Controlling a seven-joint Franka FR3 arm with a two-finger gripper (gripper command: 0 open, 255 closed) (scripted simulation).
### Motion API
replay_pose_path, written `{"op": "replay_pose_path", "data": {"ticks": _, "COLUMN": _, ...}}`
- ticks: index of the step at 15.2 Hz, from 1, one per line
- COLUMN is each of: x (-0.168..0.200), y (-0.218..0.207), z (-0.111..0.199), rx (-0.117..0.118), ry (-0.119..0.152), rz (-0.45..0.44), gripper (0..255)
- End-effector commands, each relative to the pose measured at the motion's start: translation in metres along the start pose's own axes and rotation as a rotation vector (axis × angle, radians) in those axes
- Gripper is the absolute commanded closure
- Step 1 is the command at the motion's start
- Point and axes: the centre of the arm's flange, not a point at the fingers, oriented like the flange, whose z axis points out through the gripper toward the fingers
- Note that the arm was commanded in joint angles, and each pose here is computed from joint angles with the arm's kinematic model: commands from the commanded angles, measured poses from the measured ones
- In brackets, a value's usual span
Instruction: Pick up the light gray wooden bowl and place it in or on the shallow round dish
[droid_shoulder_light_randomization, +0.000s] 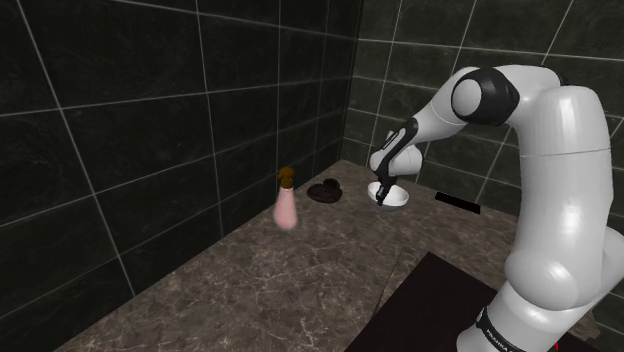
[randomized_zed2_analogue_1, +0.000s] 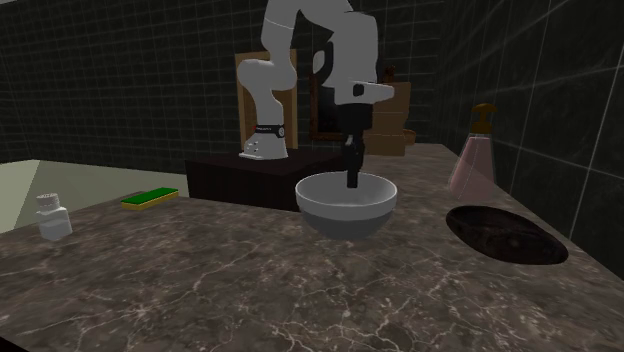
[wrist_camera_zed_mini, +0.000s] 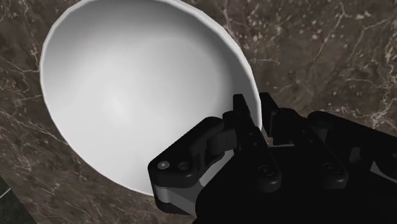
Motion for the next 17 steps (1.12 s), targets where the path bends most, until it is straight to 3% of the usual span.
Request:
{"op": "replay_pose_path", "data": {"ticks": 1, "x": 0.0, "y": 0.001, "z": -0.012, "rx": 0.0, "ry": 0.0, "rz": 0.0, "gripper": 255}}
{"op": "replay_pose_path", "data": {"ticks": 17, "x": 0.004, "y": 0.011, "z": -0.096, "rx": 0.0, "ry": 0.0, "rz": 0.0, "gripper": 255}}
